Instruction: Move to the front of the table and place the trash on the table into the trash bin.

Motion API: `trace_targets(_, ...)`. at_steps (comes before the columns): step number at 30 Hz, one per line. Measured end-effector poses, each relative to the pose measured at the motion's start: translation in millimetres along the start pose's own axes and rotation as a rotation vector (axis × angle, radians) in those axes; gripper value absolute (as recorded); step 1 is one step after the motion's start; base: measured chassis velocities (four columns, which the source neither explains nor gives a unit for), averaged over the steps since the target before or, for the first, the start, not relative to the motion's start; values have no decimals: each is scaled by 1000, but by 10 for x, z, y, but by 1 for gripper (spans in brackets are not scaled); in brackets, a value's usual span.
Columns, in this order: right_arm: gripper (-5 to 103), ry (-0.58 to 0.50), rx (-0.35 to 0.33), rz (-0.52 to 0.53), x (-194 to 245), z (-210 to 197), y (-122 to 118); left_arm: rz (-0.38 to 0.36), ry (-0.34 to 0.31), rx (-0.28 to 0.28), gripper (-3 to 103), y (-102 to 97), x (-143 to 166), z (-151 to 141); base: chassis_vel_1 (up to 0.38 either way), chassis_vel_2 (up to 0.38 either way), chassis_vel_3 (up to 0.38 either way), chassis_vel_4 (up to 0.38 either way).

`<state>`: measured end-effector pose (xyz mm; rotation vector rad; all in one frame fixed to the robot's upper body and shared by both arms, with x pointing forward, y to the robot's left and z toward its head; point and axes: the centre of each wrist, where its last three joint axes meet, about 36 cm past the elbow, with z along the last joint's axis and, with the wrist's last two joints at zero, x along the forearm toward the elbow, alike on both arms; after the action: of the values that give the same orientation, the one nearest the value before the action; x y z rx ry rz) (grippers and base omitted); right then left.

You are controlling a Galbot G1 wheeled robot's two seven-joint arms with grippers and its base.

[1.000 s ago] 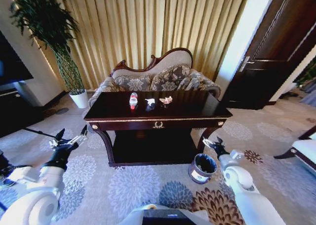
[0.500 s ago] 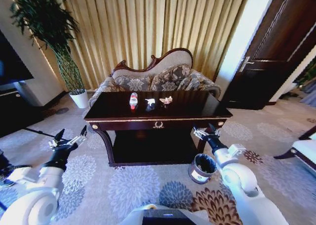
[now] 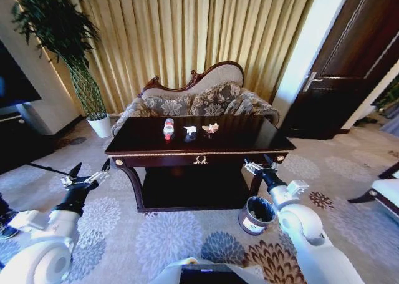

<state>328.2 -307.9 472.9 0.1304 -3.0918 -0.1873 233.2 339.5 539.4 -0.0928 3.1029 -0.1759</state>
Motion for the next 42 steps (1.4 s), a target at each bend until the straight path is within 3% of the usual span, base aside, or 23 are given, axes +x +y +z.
trace_targets(14,100,3,-7,-14,-32,-9,0,2,-4,-7,100,-16,27,-29,-267,254,266,-264)
trace_targets(22,100,30,-9,-31,-161,-112,-79,16,-5,-18,100,-43,41,-69,-42,55,49,-38)
trace_targets(31,100,109,-7,-129,-581,-521,-260,9,0,-34,100,-39,76,-106,29,-33,-27,32)
trace_targets(34,100,183,24,-160,-750,-665,-327,-3,8,-37,100,-57,82,-134,0,0,0,0)
trace_targets(42,100,256,75,-192,-1049,-817,-186,-13,17,-33,100,-82,99,-117,0,0,0,0)
